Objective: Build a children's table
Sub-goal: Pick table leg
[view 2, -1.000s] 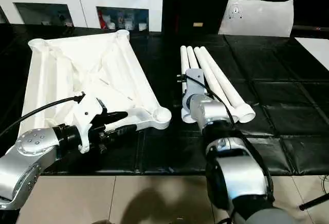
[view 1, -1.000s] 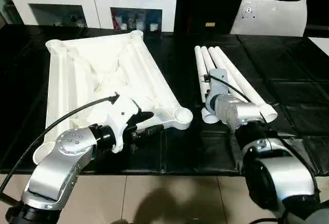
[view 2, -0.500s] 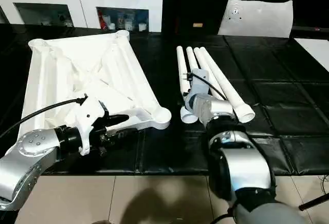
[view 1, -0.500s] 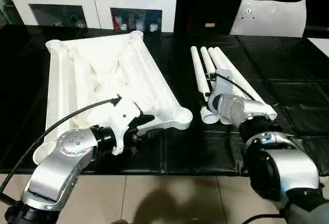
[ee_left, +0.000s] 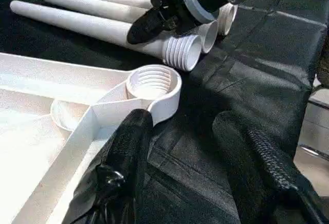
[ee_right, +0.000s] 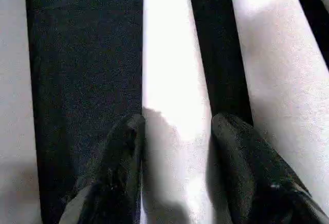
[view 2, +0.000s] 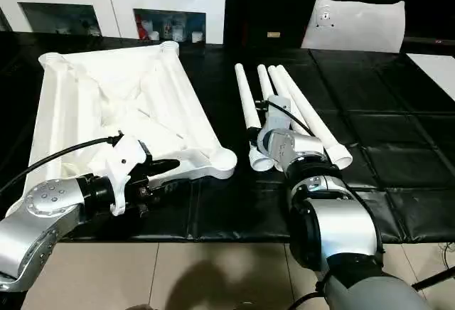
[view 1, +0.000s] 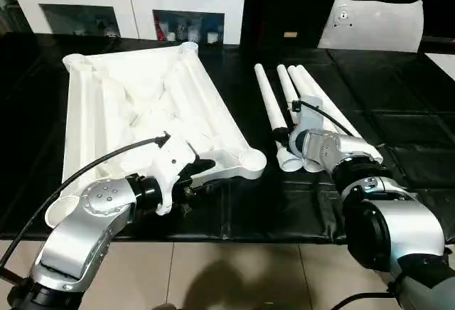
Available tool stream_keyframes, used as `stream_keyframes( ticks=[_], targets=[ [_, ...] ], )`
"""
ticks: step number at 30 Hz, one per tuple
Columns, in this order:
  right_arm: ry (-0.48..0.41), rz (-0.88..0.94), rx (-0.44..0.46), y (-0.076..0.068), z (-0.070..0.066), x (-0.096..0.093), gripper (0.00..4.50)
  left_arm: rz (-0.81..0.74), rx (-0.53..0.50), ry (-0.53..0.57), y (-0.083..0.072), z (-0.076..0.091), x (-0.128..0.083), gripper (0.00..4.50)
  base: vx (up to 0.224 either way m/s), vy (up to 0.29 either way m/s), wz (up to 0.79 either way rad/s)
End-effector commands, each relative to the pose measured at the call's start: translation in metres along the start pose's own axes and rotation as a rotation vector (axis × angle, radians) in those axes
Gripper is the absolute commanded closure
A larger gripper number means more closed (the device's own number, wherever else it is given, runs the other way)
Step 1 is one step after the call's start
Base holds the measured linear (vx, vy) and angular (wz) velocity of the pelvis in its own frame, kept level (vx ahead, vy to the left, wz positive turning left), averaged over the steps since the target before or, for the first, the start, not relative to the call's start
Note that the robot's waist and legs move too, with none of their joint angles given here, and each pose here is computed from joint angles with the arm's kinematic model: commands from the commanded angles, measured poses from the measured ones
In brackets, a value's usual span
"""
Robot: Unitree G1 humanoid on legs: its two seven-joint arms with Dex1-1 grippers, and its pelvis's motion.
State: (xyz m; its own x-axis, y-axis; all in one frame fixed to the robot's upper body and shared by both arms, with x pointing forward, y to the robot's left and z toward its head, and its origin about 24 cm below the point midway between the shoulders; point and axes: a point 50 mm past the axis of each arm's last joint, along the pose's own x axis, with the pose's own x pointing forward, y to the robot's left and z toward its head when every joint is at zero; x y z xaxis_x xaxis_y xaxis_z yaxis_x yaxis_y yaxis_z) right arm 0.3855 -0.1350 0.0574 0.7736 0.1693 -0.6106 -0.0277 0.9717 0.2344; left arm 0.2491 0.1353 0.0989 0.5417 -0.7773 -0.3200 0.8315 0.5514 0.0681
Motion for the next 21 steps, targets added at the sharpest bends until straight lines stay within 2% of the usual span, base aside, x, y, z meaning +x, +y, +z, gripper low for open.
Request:
stream_keyframes(
  ticks=[1, 10, 11, 12, 14, 15, 16, 19, 20, 21],
  targets=[
    [0.03, -0.003, 0.004, -0.001, -0.005, 0.001, 2.66, -0.009, 0.017, -0.002, 0.0, 0.002, 0.002, 2.19, 0.0, 0.0, 0.0],
    [-0.012, 0.014, 0.033, 0.0, 0.0, 0.001, 2.7, 0.0, 0.006, -0.01, 0.001, 0.003, 0.003, 2.19, 0.0, 0.0, 0.0],
    [-0.036, 0.025, 0.039, 0.0, 0.004, 0.0, 2.7, 0.016, -0.01, -0.014, 0.003, 0.004, 0.003, 2.19, 0.0, 0.0, 0.0],
    [-0.1, 0.051, 0.058, 0.001, 0.012, -0.002, 2.7, 0.041, -0.024, -0.027, 0.006, 0.006, 0.004, 2.19, 0.0, 0.0, 0.0],
    [-0.102, 0.052, 0.059, 0.001, 0.012, -0.002, 2.7, 0.042, -0.024, -0.027, 0.006, 0.006, 0.004, 2.02, 0.0, 0.0, 0.0],
    [-0.183, 0.102, 0.07, 0.001, 0.023, -0.005, 2.7, 0.101, -0.027, -0.047, 0.013, 0.009, 0.006, 1.85, 0.0, 0.0, 0.0],
    [-0.183, 0.102, 0.07, 0.001, 0.023, -0.005, 2.7, 0.101, -0.027, -0.047, 0.013, 0.009, 0.006, 1.85, 0.0, 0.0, 0.0],
    [-0.294, 0.208, 0.077, 0.002, 0.038, -0.012, 2.71, 0.195, -0.042, -0.073, 0.025, 0.013, 0.009, 1.72, 0.0, 0.0, 0.0],
    [-0.32, 0.24, 0.096, 0.002, 0.04, -0.015, 2.93, 0.212, -0.048, -0.088, 0.027, 0.015, 0.01, 1.47, 0.0, 0.0, 0.0],
    [-0.352, 0.278, 0.119, 0.001, 0.044, -0.017, 3.08, 0.229, -0.056, -0.108, 0.03, 0.018, 0.011, 1.41, 0.0, 0.0, 0.0]
  ],
)
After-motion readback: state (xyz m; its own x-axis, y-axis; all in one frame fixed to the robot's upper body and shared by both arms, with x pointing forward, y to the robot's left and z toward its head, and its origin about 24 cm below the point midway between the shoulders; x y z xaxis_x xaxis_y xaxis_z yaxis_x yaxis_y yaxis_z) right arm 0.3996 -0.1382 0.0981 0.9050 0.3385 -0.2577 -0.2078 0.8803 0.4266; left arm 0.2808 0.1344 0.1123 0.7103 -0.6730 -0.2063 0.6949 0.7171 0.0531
